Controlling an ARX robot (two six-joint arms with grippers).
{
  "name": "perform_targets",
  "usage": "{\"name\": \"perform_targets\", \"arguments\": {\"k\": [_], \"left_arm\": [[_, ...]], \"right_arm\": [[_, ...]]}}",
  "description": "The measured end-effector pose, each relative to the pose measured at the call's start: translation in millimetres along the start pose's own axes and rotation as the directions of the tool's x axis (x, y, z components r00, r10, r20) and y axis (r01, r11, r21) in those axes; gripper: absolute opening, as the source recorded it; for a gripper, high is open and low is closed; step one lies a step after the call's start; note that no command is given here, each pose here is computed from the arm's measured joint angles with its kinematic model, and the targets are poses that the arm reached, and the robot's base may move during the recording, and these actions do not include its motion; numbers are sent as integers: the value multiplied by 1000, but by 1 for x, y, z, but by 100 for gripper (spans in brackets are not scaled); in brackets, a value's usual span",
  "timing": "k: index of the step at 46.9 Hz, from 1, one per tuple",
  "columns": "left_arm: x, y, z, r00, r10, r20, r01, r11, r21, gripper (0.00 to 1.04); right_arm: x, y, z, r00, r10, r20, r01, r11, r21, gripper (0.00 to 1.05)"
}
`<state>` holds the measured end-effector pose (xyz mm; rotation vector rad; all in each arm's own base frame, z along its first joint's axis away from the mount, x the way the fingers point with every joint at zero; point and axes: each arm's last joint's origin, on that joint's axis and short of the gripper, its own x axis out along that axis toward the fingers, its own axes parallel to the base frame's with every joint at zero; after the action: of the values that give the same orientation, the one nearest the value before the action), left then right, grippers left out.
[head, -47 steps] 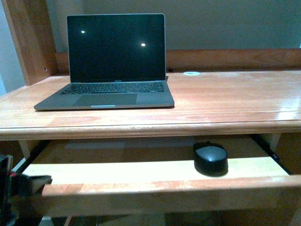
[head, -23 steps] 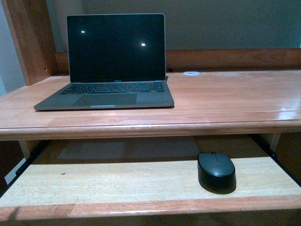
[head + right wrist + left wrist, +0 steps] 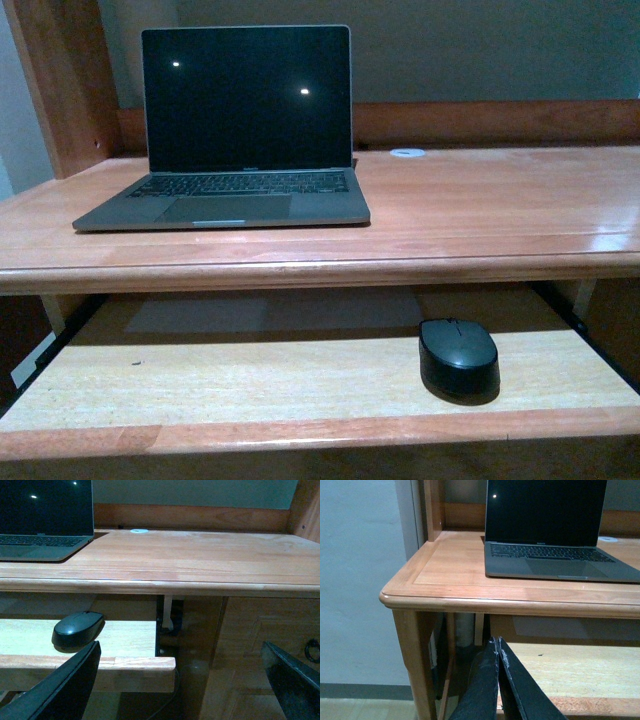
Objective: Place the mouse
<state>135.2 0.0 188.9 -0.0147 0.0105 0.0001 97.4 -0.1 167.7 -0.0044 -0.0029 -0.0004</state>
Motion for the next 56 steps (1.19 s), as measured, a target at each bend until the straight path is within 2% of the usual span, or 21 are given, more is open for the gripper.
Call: {"name": "perform_targets", "arguments": {"k": [19, 36, 40, 46, 56], "left_arm": [[-19, 0, -21, 1000, 0, 8, 0, 1000, 0, 2], [-27, 0, -20, 1000, 1, 19, -1, 1000, 0, 2], [-33, 0, -26, 999, 0, -32, 0, 1000, 0, 2], [-38, 0, -20, 999, 1, 33, -1, 1000, 1, 2], [-38, 0, -23, 1000, 2, 13, -2, 1000, 0, 2]], "right_arm": [[0, 0, 0, 1000, 0, 0, 0, 1000, 0, 98], [0, 0, 0, 1000, 0, 0, 0, 1000, 0, 98], [0, 0, 0, 1000, 0, 0, 0, 1000, 0, 98], [0, 0, 0, 1000, 0, 0, 0, 1000, 0, 98], [0, 0, 0, 1000, 0, 0, 0, 1000, 0, 98]]}}
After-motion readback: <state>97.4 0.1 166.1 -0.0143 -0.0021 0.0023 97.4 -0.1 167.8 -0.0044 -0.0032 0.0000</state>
